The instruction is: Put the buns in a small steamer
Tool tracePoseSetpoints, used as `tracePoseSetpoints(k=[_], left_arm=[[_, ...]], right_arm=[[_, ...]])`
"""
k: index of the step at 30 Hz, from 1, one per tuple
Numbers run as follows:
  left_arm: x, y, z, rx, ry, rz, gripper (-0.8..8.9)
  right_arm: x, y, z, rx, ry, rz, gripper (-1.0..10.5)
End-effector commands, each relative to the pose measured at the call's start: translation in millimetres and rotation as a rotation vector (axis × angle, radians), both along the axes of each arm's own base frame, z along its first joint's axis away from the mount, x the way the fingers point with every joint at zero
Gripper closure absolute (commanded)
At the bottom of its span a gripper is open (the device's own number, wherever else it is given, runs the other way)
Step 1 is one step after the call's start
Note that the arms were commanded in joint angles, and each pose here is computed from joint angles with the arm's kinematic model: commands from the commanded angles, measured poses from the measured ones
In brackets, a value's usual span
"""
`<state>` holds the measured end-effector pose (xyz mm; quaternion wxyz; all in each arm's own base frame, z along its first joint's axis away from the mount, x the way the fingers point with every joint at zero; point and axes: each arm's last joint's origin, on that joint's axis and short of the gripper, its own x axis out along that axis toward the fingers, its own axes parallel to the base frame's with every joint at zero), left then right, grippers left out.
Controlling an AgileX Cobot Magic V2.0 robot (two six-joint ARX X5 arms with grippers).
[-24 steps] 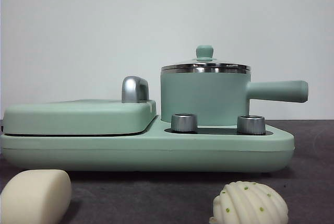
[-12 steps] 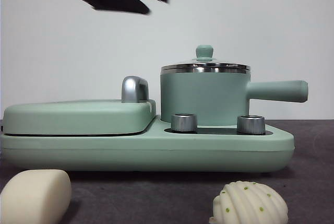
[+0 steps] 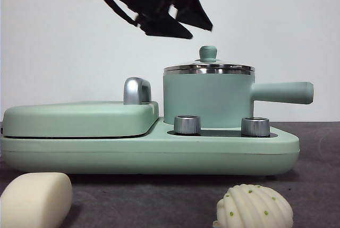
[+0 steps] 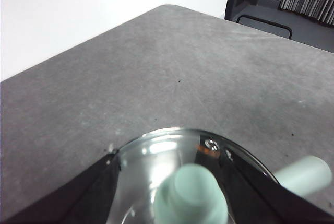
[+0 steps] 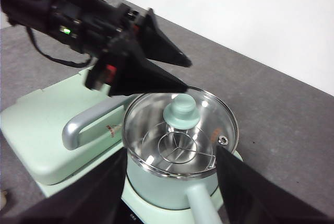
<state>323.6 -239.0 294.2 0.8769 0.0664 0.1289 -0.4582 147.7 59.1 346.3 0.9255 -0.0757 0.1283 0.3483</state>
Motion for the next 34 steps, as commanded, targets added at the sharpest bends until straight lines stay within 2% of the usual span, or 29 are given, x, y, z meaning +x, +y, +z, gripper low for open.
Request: tracePoseSetpoints(k=[1,18,24,30,34], left_arm=[[4,-13,-3,-0.004,0.009,-0.016,5.05],[6,-26,-29,0.072,0.032,-0.054,5.15],[6,-26,-29,0.072,0.032,-0.054,8.00],[5,-25,-24,0.067,0.025,-0.054,8.06],[2,-22,-6,0.040,-0.012,-0.052,8.06]], right_arm=[[0,0,7,0.011,-0.018,-0.021,6.8],[0,0,7,0.011,-0.018,-0.021,6.8],[0,0,7,0.011,-0.017,-0.021,6.8],[0,0,7,0.011,-0.017,-0.021,6.8],[0,0,6,0.010,-0.016,-0.021,6.8]])
